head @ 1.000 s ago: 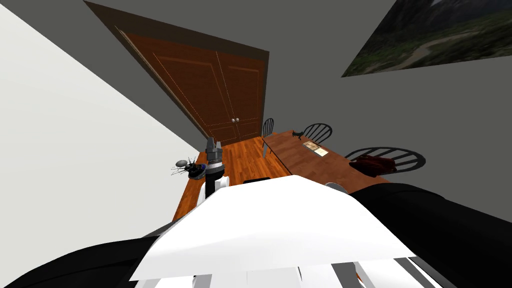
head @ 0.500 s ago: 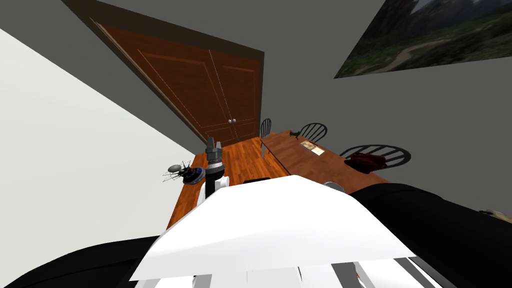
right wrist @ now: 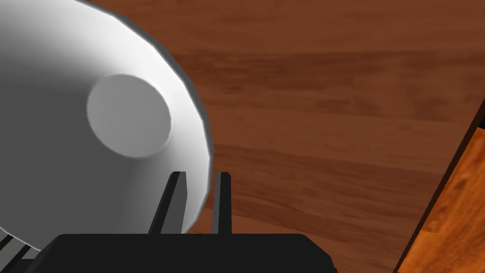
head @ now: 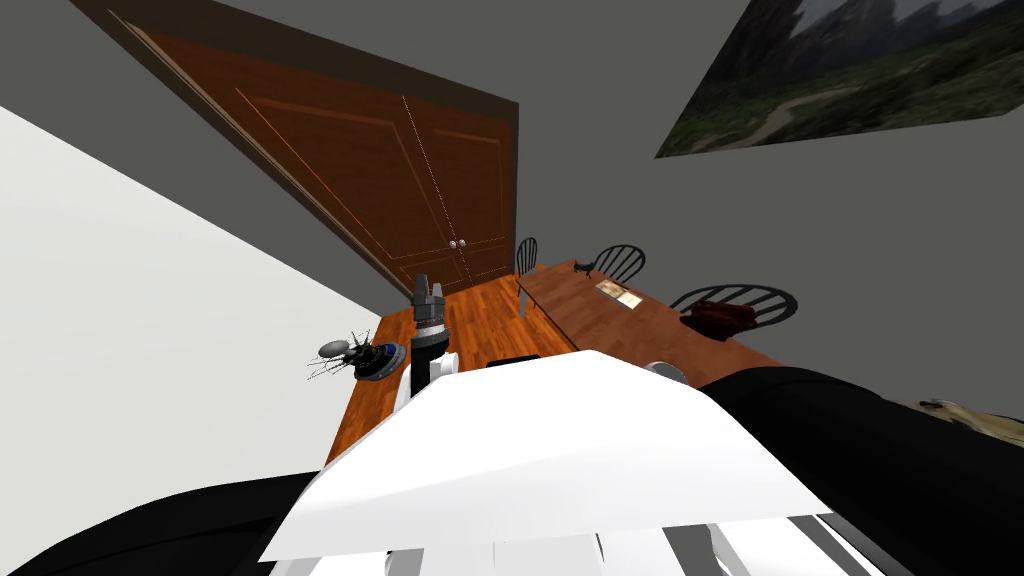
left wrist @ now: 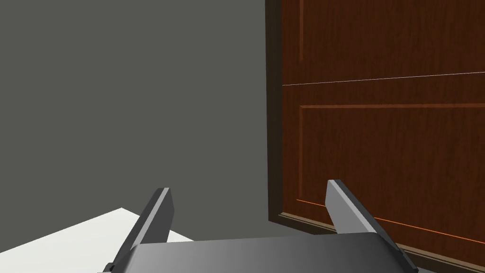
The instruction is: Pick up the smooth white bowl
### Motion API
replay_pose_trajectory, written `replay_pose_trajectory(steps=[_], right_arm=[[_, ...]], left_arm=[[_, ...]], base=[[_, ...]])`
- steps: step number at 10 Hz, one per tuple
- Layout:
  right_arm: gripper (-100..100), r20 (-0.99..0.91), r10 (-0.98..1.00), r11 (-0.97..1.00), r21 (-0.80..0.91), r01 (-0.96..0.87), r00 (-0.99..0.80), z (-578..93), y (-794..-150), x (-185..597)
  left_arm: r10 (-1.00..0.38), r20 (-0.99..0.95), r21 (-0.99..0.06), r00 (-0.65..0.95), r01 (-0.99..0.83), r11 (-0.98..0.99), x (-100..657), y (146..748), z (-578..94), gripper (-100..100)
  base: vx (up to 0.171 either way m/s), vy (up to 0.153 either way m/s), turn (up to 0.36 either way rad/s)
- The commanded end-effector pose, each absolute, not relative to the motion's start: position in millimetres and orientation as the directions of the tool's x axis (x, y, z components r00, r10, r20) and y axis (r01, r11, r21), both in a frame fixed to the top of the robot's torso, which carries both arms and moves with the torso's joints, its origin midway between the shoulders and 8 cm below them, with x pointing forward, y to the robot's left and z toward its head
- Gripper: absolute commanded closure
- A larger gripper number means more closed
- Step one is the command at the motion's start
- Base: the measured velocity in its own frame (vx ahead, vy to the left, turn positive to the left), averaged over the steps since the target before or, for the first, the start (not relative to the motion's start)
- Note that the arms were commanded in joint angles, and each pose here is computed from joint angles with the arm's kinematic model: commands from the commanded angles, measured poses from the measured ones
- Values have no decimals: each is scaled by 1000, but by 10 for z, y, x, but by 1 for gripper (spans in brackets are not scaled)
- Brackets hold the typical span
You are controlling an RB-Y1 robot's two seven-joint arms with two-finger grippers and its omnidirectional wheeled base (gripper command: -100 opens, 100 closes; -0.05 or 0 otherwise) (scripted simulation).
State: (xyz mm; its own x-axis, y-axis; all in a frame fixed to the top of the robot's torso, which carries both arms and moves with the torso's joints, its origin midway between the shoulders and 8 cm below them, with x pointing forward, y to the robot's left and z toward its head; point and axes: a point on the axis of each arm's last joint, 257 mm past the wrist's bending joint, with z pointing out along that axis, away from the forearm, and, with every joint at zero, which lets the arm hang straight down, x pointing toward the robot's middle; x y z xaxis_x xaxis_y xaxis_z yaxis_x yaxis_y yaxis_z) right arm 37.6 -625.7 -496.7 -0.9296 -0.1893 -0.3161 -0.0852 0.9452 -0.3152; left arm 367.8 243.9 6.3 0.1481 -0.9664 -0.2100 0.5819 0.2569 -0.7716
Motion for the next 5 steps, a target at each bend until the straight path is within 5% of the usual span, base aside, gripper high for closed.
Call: replay_pose_trajectory(steps=[1, 3, 5], right_arm=[[100, -295, -218, 938, -327, -117, -930, -4976, -6263, 344], [100, -341, -191, 943, -326, -75, -921, -4847, -6246, 456], [100, -301, -243, 927, -351, -130, -922, -4860, -6272, 407]], left_arm=[[-966, -210, -772, 148, 582, 257, 3678, 2439, 63, 0], [-966, -210, -772, 148, 582, 257, 3678, 2440, 62, 0], [-966, -210, -772, 148, 582, 257, 3678, 2439, 63, 0]], base=[[-5, 1, -11], [83, -12, -258], [35, -12, 36]])
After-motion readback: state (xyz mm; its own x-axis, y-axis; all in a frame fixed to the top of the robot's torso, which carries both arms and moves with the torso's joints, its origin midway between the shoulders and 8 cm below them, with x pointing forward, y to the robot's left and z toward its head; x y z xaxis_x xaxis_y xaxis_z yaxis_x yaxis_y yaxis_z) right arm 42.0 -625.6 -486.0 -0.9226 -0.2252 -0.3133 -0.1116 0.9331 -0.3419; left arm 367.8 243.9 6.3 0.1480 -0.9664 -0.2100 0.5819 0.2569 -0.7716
